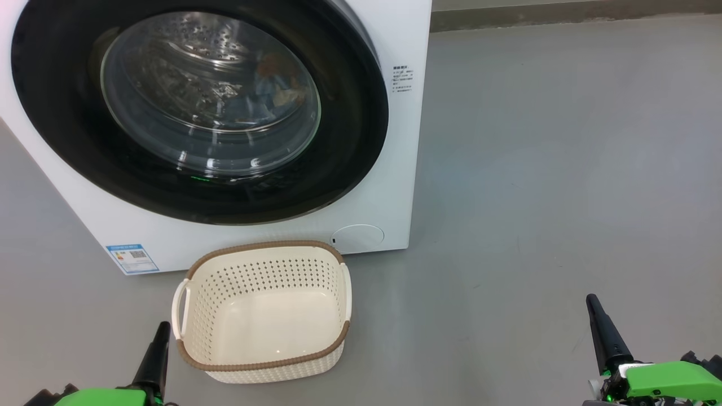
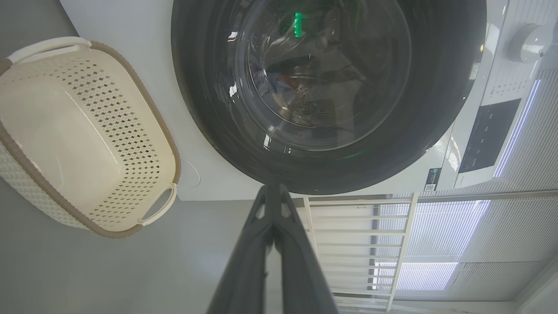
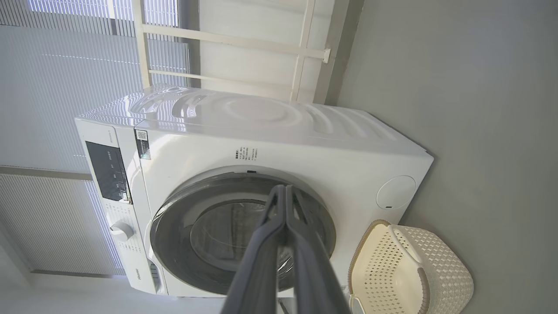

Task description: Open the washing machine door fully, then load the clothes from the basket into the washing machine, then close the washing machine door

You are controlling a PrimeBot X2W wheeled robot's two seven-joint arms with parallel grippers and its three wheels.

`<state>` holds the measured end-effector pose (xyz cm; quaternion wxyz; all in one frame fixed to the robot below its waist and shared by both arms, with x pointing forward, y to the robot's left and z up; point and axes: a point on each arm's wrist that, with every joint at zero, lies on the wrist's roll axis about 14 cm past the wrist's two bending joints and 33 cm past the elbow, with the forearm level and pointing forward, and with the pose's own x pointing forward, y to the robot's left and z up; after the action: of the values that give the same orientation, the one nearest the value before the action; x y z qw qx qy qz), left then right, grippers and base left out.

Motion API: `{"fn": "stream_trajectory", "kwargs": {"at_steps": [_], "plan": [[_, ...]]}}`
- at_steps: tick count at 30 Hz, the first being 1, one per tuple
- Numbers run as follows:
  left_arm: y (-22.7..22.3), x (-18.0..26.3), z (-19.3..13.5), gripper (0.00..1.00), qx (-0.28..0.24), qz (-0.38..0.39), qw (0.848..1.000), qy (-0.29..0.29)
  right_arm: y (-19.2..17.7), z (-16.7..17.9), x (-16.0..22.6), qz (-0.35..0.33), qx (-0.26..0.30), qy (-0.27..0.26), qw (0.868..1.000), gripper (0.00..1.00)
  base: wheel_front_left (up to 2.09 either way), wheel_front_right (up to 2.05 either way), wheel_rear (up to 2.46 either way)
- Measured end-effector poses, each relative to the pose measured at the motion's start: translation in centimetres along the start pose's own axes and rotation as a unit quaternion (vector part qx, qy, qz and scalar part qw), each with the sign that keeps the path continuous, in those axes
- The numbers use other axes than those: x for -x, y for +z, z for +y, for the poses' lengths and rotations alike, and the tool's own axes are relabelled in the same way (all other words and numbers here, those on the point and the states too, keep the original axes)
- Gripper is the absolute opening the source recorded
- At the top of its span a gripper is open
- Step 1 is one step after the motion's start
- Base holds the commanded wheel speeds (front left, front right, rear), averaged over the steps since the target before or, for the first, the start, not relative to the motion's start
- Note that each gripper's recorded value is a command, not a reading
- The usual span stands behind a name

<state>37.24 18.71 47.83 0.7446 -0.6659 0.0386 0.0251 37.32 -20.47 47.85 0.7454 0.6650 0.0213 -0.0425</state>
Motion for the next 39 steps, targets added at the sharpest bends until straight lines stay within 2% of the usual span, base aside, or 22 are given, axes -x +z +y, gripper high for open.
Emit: {"fn": "stream_trajectory", "kwargs": {"at_steps": [11, 39], "plan": [[-0.09, -0.45, -0.62, 0.0, 0.059, 0.006, 0.998, -0.011, 0.05, 0.65, -0.31, 0.005, -0.058, 0.011, 0.998, 0.0, 0.0, 0.0, 0.0], [-0.02, -0.51, -0.7, 0.0, 0.06, 0.006, 0.998, -0.012, 0.2, 0.62, -0.32, 0.003, -0.061, 0.011, 0.998, 0.0, 0.0, 0.0, 0.0]]}}
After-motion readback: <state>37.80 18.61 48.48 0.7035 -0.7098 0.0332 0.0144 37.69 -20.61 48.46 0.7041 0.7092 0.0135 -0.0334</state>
